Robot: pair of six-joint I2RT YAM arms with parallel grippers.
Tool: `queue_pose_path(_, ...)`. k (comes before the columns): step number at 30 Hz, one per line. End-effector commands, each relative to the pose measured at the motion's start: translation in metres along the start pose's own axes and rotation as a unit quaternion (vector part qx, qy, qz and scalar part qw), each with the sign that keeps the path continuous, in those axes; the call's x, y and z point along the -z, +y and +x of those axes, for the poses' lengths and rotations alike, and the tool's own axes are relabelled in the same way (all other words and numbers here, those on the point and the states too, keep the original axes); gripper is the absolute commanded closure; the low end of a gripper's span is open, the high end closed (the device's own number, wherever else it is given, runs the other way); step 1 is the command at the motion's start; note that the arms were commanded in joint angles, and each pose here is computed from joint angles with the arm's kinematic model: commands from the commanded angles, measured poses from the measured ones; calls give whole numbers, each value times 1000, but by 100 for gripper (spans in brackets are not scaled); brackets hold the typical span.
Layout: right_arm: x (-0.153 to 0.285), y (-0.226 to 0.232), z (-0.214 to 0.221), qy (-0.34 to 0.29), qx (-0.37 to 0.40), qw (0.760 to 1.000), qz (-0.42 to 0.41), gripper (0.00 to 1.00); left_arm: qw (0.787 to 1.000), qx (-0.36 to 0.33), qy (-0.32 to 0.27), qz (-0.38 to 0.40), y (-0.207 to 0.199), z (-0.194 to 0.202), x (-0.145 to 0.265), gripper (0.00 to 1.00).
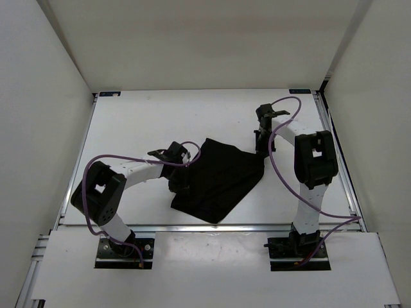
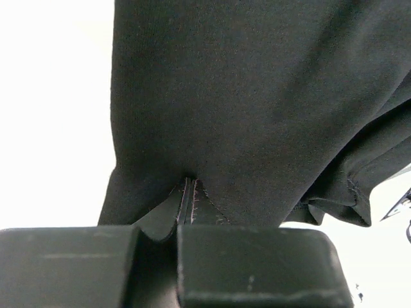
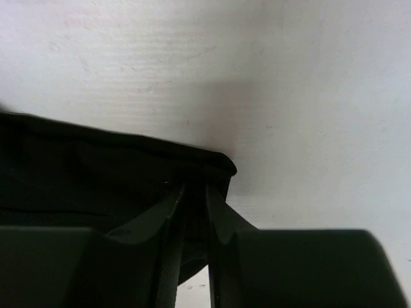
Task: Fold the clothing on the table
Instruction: Flatten the skirt out
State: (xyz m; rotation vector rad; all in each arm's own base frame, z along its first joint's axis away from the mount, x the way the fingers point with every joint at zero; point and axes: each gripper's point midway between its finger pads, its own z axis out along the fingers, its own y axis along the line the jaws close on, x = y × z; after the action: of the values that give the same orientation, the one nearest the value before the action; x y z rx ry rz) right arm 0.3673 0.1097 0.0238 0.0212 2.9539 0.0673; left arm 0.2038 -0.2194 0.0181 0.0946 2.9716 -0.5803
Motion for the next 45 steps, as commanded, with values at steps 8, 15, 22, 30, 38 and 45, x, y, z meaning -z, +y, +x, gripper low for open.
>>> queue_pose_path(8,6,0,5,12,4,1000,12,100,999,4,-22,26,-9,-8,11,100)
queue_pose_path(15,99,23,-31,-104,-40,990,-86,100,998,19,-37,48,-14,-20,16,100)
queue_pose_path(22,110,-9,3,-106,-143,964,-197,100,996,28,-54,67,-22,-33,22,100)
queue_pose_path(30,91,-42,30,-96,-198,954,-205,100,977,73,-100,171,-43,-83,52,82)
queue_pose_path(38,86,-83,52,-102,-231,964,-88,99,963,82,-167,194,-43,-147,89,59)
queue_pose_path(45,88,-98,60,-89,-217,972,-23,100,937,42,-195,286,-75,-187,86,50)
